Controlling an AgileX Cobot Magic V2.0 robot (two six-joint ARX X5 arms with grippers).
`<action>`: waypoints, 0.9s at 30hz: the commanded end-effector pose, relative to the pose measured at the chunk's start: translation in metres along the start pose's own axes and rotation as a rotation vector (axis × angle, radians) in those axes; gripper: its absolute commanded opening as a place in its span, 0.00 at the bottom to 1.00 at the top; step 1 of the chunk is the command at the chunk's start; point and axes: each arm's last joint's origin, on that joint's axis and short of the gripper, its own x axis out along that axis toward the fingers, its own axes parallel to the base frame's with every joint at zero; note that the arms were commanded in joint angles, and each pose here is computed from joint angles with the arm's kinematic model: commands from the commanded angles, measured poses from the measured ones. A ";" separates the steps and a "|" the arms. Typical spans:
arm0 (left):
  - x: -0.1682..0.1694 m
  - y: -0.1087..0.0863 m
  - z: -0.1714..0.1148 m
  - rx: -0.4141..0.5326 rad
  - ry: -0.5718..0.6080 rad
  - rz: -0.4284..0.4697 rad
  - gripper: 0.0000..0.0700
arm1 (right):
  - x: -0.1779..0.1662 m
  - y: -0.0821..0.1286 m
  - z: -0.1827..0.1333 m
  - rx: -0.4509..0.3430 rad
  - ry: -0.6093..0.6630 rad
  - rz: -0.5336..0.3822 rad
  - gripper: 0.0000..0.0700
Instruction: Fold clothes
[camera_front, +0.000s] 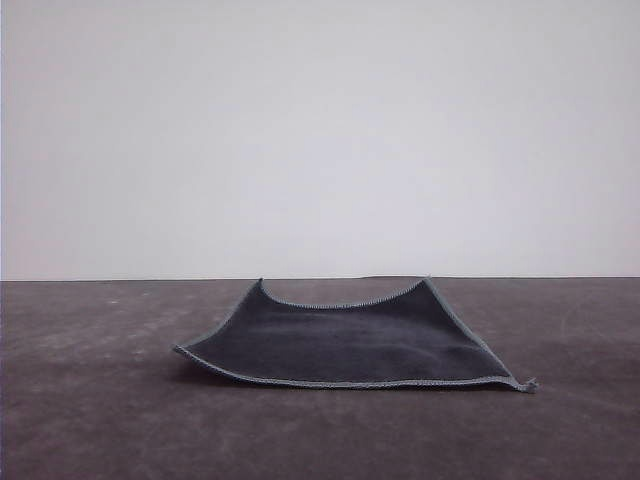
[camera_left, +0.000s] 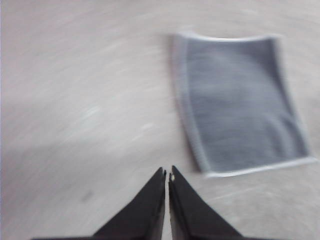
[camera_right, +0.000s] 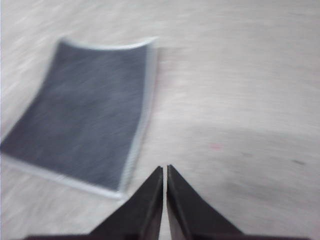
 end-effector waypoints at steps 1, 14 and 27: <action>0.001 -0.007 0.006 0.077 -0.017 -0.036 0.00 | 0.001 0.005 0.005 -0.043 -0.010 0.027 0.01; 0.007 -0.014 0.005 0.146 0.009 -0.073 0.71 | 0.002 0.011 0.005 -0.088 -0.006 0.064 0.43; 0.011 -0.013 0.005 -0.052 0.037 -0.067 0.62 | 0.009 0.009 0.004 0.049 0.039 0.059 0.43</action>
